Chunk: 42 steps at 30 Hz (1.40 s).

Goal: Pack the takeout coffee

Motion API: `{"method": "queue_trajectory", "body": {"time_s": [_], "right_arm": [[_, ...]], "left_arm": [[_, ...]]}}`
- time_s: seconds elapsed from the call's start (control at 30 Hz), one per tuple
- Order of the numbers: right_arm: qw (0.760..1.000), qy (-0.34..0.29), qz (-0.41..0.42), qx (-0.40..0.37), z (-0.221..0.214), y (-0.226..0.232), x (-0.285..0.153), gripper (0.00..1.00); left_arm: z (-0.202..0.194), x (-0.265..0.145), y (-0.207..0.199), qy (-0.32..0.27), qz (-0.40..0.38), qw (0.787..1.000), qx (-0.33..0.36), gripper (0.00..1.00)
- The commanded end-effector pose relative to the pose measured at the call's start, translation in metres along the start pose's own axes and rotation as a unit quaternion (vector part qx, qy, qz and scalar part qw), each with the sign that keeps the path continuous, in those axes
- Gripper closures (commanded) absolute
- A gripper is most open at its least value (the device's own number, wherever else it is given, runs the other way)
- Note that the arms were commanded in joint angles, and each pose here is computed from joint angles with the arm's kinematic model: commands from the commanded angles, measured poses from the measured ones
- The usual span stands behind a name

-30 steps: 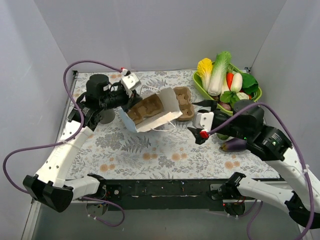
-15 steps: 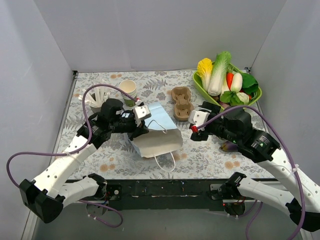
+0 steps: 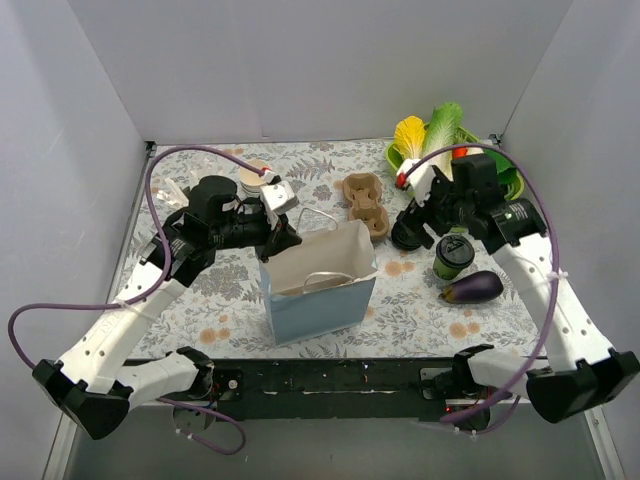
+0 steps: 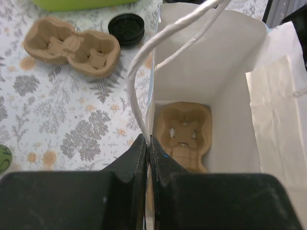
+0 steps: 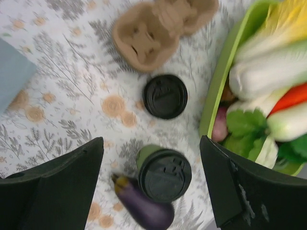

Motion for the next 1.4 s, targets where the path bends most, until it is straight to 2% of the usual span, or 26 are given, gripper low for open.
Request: {"method": "queue_trajectory", "body": {"time_s": [0.0, 0.13, 0.37, 0.47, 0.63, 1.37], "right_arm": [[0.988, 0.092, 0.021, 0.121, -0.049, -0.012, -0.003, 0.09], [0.977, 0.135, -0.017, 0.164, -0.086, -0.034, -0.005, 0.09], [0.963, 0.167, -0.002, 0.211, -0.104, -0.034, 0.005, 0.08], [0.955, 0.187, 0.008, 0.228, -0.113, -0.03, 0.013, 0.02], [0.944, 0.217, 0.021, 0.249, -0.125, -0.025, 0.024, 0.02], [0.932, 0.25, 0.027, 0.262, -0.149, -0.025, 0.04, 0.03]], "left_arm": [[-0.019, 0.001, 0.0, 0.013, 0.012, 0.999, -0.028, 1.0], [-0.031, 0.007, 0.003, 0.006, 0.021, 0.999, -0.036, 1.0], [-0.043, 0.011, 0.006, 0.015, 0.023, 0.999, -0.042, 1.0], [-0.045, 0.011, 0.007, 0.016, 0.025, 0.998, -0.047, 1.0], [-0.046, 0.01, 0.008, 0.017, 0.03, 0.998, -0.049, 1.0], [-0.05, 0.008, 0.016, 0.019, 0.04, 0.997, -0.062, 1.0]]}}
Point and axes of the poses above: each gripper's point midway between its finger pads, its own x axis out along the fingers, its own y axis along the line the jaws close on, z = x × y, the point moved 9 cm from there along -x, back along the fingers, and after that the axes turned 5 degrees about -x, right-handed, at the moved point
